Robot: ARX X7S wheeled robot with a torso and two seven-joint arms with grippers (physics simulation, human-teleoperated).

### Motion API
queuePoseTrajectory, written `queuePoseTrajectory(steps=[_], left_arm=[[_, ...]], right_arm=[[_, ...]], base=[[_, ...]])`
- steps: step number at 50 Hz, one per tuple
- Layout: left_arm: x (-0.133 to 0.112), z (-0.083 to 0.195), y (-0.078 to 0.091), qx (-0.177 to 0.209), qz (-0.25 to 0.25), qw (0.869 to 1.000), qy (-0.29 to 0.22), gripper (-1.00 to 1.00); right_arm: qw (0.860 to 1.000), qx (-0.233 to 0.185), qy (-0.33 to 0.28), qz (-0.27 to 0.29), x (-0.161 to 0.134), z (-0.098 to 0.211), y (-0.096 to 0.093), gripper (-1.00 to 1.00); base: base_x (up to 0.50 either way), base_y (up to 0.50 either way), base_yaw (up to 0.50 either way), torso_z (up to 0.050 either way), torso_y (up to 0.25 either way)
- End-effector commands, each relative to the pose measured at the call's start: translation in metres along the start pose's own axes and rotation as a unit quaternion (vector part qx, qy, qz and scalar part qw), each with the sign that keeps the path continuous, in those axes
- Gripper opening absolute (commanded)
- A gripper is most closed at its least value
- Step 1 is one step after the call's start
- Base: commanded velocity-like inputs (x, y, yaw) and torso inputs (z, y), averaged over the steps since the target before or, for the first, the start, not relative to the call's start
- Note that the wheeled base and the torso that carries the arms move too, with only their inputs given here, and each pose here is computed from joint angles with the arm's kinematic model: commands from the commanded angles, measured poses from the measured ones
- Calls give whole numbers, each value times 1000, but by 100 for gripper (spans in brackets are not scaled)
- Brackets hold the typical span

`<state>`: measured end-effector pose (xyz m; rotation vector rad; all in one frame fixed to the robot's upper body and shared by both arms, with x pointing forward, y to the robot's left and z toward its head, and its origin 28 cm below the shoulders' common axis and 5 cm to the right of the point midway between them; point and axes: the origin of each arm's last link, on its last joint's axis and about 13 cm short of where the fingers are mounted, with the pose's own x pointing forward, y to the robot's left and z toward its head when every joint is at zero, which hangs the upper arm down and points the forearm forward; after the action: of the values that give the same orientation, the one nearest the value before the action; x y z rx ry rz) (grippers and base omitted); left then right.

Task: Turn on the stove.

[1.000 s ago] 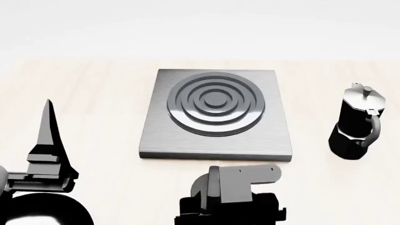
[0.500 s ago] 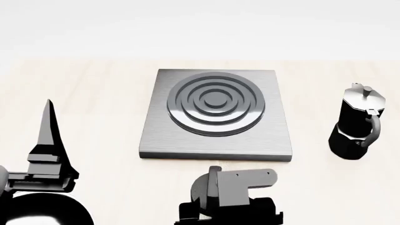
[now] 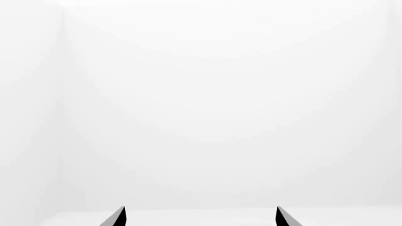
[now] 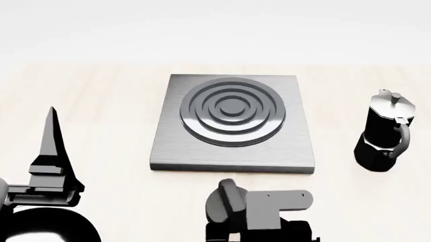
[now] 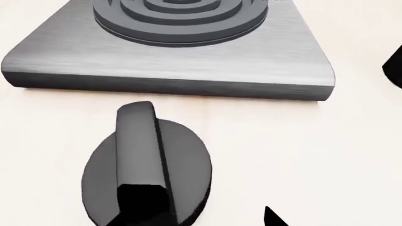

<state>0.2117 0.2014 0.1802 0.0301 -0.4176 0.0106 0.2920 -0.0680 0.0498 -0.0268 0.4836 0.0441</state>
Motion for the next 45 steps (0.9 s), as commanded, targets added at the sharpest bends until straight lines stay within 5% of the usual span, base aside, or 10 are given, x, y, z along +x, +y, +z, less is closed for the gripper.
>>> queuePoseTrajectory(steps=[1,25,45], left_arm=[[0,0,0,0,0,1000,0,100],[0,0,-1,0,-1,1000,0,100],[0,0,-1,1,-2,1000,1,100]], right_arm=[[999,-5,-10,-37,-11,1,-10,100],[981,59,-63,-172,-31,19,-45,100],[980,44,-108,-163,-53,28,-42,100]], base=[[0,0,0,0,0],[0,0,0,0,0],[0,0,0,0,0]])
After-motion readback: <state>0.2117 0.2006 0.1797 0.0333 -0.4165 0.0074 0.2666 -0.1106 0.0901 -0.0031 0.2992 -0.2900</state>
